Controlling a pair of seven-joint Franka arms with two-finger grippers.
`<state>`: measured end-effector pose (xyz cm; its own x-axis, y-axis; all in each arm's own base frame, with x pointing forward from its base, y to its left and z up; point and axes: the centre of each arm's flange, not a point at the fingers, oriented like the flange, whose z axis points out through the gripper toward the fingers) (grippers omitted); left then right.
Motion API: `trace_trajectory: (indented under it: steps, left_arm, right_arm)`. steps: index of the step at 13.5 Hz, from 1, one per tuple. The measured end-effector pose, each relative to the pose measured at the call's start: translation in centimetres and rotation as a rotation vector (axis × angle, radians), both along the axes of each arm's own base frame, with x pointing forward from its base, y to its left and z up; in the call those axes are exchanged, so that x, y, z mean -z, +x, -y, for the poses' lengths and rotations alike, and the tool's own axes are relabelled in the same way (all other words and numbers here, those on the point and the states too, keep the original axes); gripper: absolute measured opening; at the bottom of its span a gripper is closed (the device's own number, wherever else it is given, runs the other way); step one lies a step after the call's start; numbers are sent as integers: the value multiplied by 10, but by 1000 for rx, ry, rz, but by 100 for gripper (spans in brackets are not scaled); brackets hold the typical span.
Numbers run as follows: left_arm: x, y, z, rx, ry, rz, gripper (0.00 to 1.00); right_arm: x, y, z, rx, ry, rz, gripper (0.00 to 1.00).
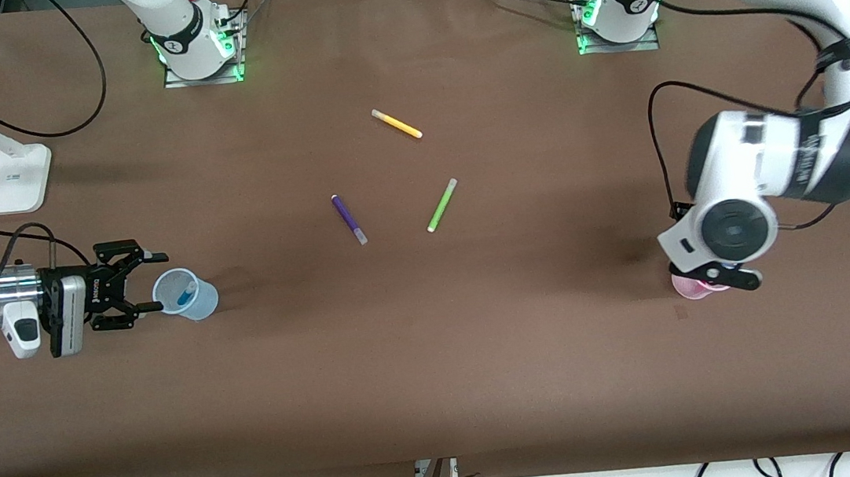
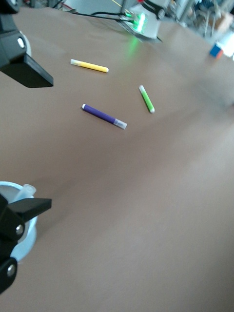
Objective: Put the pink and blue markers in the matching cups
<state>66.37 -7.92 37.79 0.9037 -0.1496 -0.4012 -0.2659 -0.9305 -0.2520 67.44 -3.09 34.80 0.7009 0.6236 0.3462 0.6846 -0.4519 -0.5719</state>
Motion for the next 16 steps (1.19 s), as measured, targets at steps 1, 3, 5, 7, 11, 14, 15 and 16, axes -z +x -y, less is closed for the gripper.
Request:
trace_trajectory:
  steps: [1,3,5,7,11,14,15,16]
  left_arm:
    - [-16,3,-5,-50,-48,31,100]
    - [-58,7,-10,-97,-103,105,100]
    - [-115,3,-19,-120,-142,197,100]
    - [-171,-10,-49,-167,-163,278,100]
    - [-215,-42,-104,-278,-254,336,100]
    - [-213,-83,-88,-249,-257,427,100]
    - [-211,-97,-84,-243,-256,432,100]
    - [-210,-106,-81,-239,-256,434,100]
  right_arm:
    - [-18,7,-6,42,-81,-32,100]
    - [-47,13,-26,153,-210,-111,100]
    - [-55,11,-51,251,-336,-208,100]
    - [-63,9,-75,353,-442,-292,100]
    - [-70,2,-81,603,-581,-464,100]
    - [-91,-16,-97,699,-766,-442,100]
    - [-104,-26,-100,713,-791,-423,100]
    - [-117,-38,-99,725,-793,-406,100]
